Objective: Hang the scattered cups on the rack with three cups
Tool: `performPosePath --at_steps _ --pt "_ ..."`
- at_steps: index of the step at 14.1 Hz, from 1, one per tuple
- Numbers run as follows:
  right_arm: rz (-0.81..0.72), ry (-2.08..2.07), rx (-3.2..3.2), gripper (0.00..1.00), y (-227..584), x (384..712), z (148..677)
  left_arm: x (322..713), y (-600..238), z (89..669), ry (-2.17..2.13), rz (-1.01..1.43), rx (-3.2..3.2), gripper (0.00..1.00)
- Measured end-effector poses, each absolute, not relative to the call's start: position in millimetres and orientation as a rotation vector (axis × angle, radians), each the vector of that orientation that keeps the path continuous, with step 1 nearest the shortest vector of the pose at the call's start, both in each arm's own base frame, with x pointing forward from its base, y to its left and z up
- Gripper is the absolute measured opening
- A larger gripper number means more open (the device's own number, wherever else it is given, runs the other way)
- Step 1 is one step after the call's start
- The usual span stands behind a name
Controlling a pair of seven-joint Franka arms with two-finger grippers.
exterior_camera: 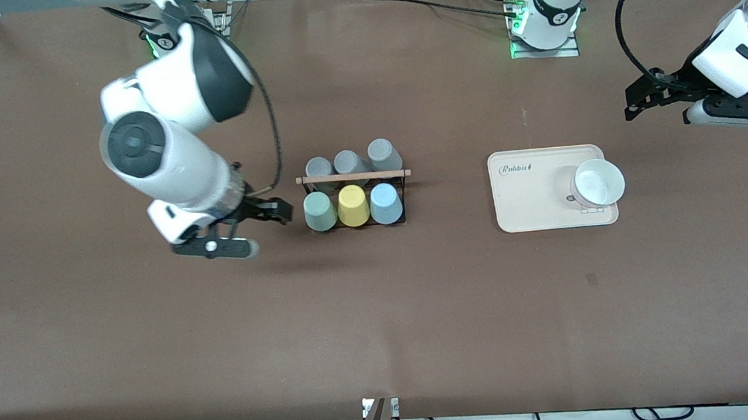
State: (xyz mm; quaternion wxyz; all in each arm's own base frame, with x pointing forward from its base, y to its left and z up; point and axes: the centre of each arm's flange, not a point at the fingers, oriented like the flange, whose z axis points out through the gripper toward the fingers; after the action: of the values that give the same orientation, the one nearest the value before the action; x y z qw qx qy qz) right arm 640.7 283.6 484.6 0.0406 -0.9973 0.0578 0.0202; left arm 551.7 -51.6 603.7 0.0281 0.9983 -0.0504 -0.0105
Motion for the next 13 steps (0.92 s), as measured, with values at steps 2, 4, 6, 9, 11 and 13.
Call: performPosePath --at_steps 2,4,6,9,11,13 --pt "0.067 0.077 -3.061 1.00 236 647 508 552 -52 604 -0.156 -0.032 3.081 1.00" --pt "0.063 0.021 -3.060 1.00 187 654 534 552 -52 604 -0.156 -0.033 3.081 1.00" --pt "0.012 0.062 -3.069 1.00 143 658 560 552 -52 604 -0.156 -0.032 3.081 1.00" --pt "-0.063 0.068 -3.069 1.00 60 658 593 552 -52 604 -0.156 -0.032 3.082 1.00" --pt "-0.079 -0.006 -3.056 1.00 9 658 598 552 -52 604 -0.156 -0.032 3.082 1.00" --pt "-0.078 -0.025 -3.066 1.00 -15 658 596 552 -52 604 -0.156 -0.032 3.082 1.00"
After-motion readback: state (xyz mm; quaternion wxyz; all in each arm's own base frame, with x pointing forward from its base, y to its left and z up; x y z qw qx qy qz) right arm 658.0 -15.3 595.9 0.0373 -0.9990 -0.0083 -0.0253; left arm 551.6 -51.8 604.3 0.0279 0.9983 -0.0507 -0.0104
